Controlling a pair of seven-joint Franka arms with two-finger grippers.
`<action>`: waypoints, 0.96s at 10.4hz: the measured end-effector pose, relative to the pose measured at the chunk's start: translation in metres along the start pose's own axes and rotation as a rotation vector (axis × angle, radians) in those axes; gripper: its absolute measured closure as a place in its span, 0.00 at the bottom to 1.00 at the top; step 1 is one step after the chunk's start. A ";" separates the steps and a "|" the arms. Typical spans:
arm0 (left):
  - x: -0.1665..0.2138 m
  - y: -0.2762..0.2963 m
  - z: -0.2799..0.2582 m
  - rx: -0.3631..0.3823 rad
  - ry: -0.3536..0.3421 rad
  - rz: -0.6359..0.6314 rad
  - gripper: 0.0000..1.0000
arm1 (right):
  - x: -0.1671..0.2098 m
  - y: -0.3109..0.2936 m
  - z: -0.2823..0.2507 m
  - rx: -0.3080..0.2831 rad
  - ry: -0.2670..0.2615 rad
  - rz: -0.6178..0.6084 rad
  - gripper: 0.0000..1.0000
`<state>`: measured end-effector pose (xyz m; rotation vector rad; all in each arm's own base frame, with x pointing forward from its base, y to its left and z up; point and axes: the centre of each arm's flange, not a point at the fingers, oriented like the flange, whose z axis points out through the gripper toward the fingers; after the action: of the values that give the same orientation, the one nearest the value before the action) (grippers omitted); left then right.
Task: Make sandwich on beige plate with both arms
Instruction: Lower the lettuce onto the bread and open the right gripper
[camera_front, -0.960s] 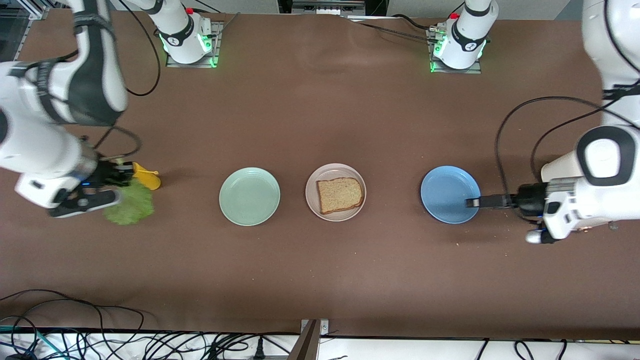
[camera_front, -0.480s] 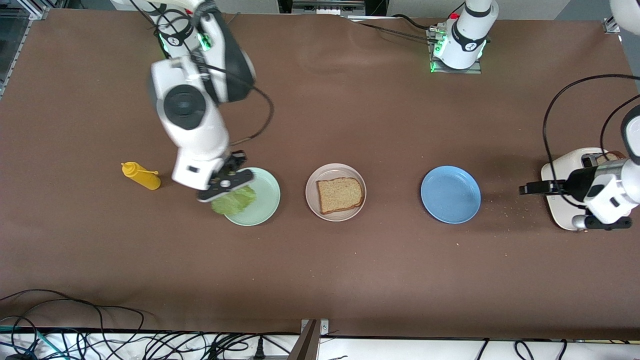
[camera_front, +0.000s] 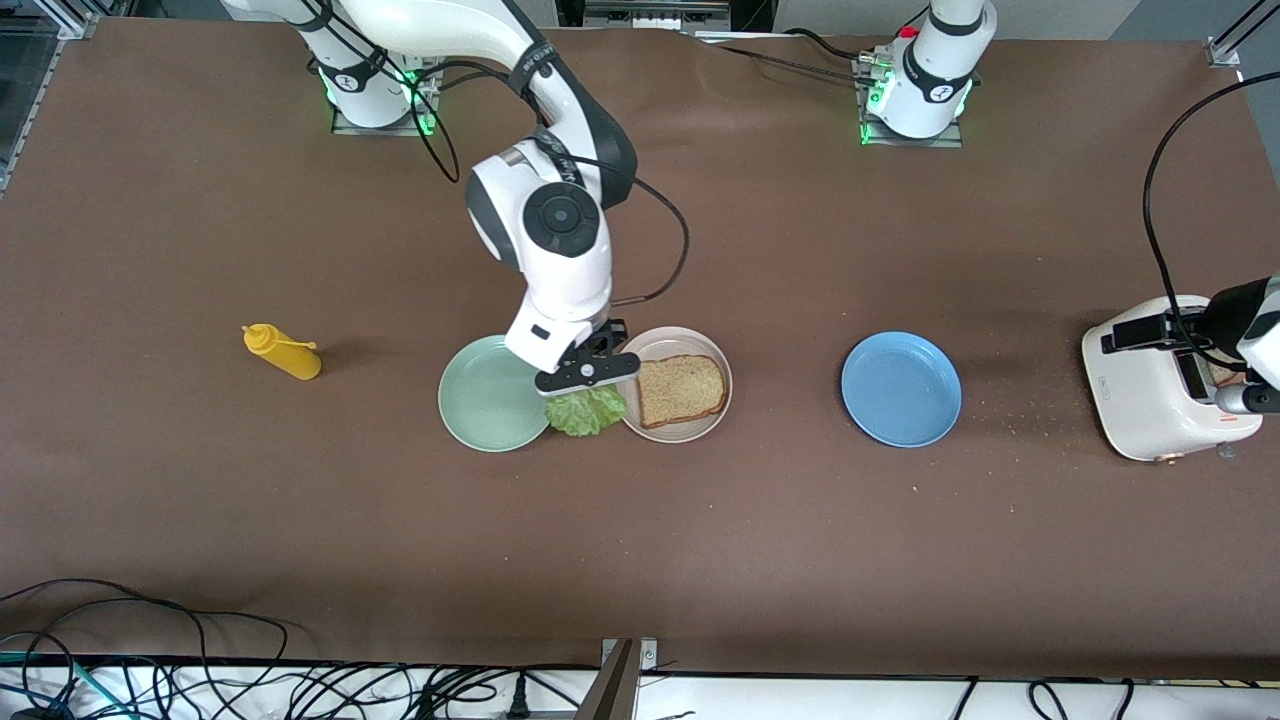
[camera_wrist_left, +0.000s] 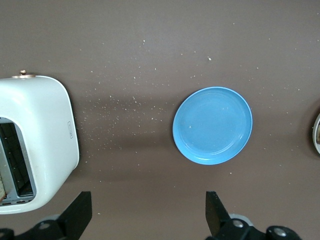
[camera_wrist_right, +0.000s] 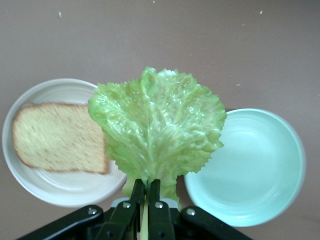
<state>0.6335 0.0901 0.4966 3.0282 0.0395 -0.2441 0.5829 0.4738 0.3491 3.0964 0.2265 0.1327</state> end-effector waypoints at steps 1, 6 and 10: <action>0.000 0.002 0.000 0.000 0.001 0.004 0.00 | 0.000 -0.014 0.007 0.032 0.015 0.131 0.93; -0.009 0.026 -0.023 0.004 0.004 0.038 0.00 | 0.000 -0.055 0.024 0.248 0.027 0.843 0.93; -0.018 0.031 -0.028 0.000 -0.050 0.044 0.00 | 0.009 -0.058 0.039 0.371 -0.021 1.180 0.93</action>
<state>0.6211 0.0622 0.5300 3.0176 -0.0306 -0.3151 0.5864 0.5309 0.3083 3.0513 -1.7288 0.0777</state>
